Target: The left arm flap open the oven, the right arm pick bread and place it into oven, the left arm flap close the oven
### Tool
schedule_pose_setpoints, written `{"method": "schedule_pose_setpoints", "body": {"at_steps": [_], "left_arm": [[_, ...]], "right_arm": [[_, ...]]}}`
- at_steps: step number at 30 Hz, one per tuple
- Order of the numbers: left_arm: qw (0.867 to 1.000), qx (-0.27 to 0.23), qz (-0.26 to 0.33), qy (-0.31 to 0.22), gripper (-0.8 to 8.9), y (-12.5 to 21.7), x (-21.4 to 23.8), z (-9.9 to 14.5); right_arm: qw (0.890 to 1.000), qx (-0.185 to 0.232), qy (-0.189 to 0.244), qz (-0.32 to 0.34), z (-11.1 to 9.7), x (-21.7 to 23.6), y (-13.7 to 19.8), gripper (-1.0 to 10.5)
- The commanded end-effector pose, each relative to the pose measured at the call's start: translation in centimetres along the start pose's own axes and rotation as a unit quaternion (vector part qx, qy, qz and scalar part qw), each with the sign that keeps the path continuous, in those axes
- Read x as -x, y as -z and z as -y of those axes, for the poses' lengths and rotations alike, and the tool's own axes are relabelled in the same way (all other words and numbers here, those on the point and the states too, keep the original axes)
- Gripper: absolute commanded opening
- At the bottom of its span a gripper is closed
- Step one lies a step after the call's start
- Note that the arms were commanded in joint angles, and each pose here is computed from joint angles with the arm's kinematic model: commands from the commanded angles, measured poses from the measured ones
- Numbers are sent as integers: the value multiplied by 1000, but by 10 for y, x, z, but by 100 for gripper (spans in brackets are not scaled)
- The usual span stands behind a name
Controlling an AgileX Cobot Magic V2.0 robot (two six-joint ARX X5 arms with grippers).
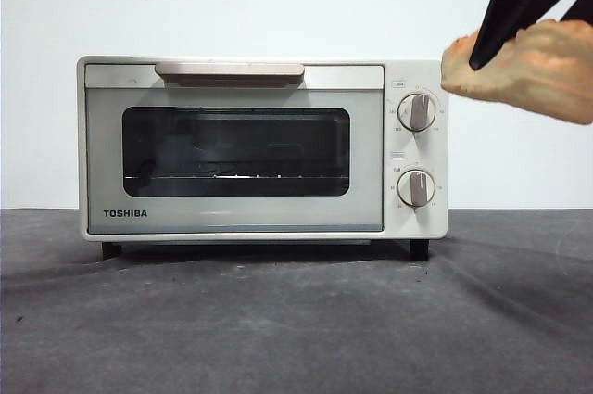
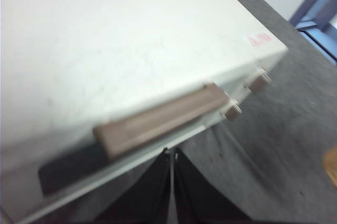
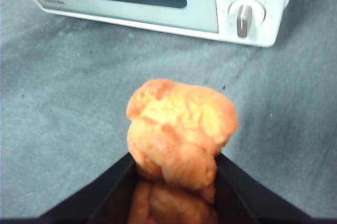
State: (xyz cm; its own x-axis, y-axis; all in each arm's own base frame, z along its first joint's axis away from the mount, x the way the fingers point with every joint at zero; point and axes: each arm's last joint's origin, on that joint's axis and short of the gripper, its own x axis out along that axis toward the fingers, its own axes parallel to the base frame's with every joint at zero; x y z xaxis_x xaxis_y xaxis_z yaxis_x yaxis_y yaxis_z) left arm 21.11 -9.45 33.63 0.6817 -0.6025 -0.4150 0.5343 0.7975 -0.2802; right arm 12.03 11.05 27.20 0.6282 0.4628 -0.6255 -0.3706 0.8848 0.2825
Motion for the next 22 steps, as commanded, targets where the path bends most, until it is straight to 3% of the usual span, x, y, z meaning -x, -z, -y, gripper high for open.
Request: {"method": "schedule_pose_setpoints", "body": {"at_steps": [1, 11, 22], "left_arm": [[1000, -17, 17, -4, 17, -10, -14, 2], [998, -46, 8, -45, 17, -5, -55, -1], [997, -60, -3, -43, 16, 2, -77, 1]], "right_arm": [[1000, 10, -11, 13, -4, 5, -6, 181], [1000, 12, -11, 15, -5, 6, -7, 182], [1000, 12, -11, 15, -5, 6, -7, 182]]}}
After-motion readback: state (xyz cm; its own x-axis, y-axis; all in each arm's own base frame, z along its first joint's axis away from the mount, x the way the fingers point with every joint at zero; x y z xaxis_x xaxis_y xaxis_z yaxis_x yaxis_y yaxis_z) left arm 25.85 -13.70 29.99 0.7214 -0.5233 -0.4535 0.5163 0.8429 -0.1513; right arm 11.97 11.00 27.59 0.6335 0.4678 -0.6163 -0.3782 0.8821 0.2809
